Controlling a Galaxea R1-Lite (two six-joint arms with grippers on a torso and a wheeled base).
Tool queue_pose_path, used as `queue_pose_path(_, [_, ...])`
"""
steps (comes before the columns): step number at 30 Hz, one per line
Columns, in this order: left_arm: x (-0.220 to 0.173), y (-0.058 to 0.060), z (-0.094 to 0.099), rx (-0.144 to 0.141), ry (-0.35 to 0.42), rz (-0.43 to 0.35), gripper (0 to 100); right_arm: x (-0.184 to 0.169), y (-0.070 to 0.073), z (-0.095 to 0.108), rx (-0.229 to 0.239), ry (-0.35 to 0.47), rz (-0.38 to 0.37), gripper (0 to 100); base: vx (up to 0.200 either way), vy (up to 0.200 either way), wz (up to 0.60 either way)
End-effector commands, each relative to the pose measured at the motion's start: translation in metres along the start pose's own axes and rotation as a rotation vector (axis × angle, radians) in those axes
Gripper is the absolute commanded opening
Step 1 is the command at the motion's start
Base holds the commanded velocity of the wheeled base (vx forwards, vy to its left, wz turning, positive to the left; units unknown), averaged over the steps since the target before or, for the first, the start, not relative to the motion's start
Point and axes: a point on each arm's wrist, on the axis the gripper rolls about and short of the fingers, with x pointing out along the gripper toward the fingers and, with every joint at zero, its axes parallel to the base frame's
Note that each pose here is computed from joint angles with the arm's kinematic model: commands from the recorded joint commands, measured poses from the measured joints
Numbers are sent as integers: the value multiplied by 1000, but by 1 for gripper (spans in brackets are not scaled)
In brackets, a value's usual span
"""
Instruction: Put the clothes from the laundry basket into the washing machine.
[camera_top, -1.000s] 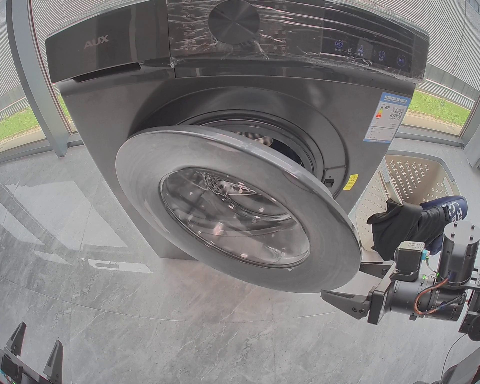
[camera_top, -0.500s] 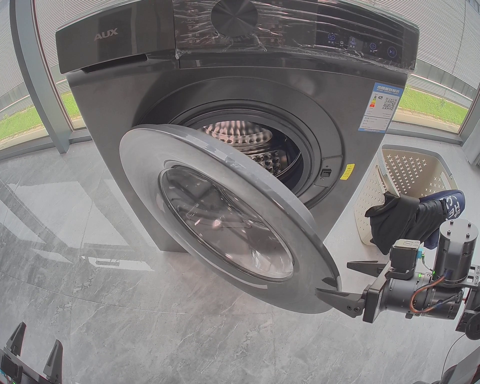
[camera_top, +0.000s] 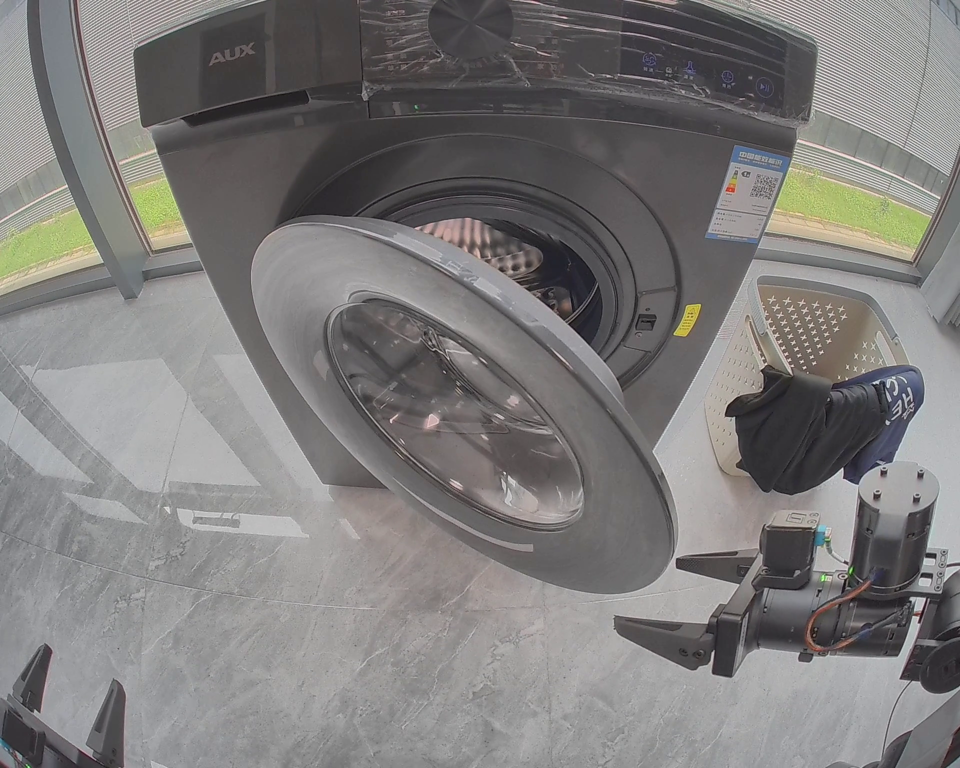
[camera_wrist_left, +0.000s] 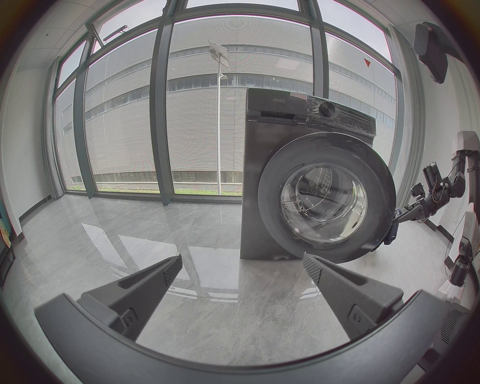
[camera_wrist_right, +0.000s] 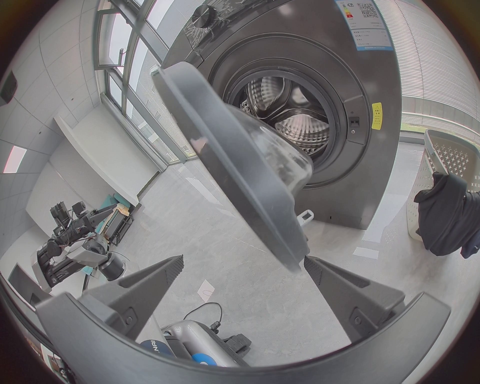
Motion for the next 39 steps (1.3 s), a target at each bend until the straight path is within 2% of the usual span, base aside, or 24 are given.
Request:
queue_pose_path(1, [0,0,-5,0,5,1,100,-18,-5,-13,0,18,-36,100,0,0,0])
queue_pose_path(3, [0,0,-5,0,5,1,100,-23,-16,-22,23,43,-94,100,0,0,0])
queue_pose_path(5, [0,0,-5,0,5,1,100,-27,-29,-25,24,51,-155,100,0,0,0])
queue_pose_path(9, [0,0,-5,0,5,1,100,-22,-49,-21,41,49,-239,100,0,0,0])
queue_pose_path(14, [0,0,-5,0,5,1,100,-9,-64,-3,52,11,-278,100,0,0,0])
queue_pose_path(20, [0,0,-5,0,5,1,100,18,-72,12,51,-12,-282,100,0,0,0])
queue_pose_path(27, [0,0,-5,0,5,1,100,25,-55,9,35,9,-221,100,0,0,0])
queue_pose_path(28, [0,0,-5,-2,5,1,100,25,-46,5,35,20,-192,100,0,0,0])
queue_pose_path(29, [0,0,-5,-2,5,1,100,25,-46,5,35,20,-192,100,0,0,0])
queue_pose_path(30, [0,0,-5,0,5,1,100,20,-37,1,23,29,-155,100,0,0,0])
queue_pose_path(32, [0,0,-5,-2,5,1,100,15,-28,-2,10,33,-126,100,0,0,0])
queue_pose_path(39, [0,0,-5,0,5,1,100,18,-28,7,6,-3,-133,100,-29,0,0])
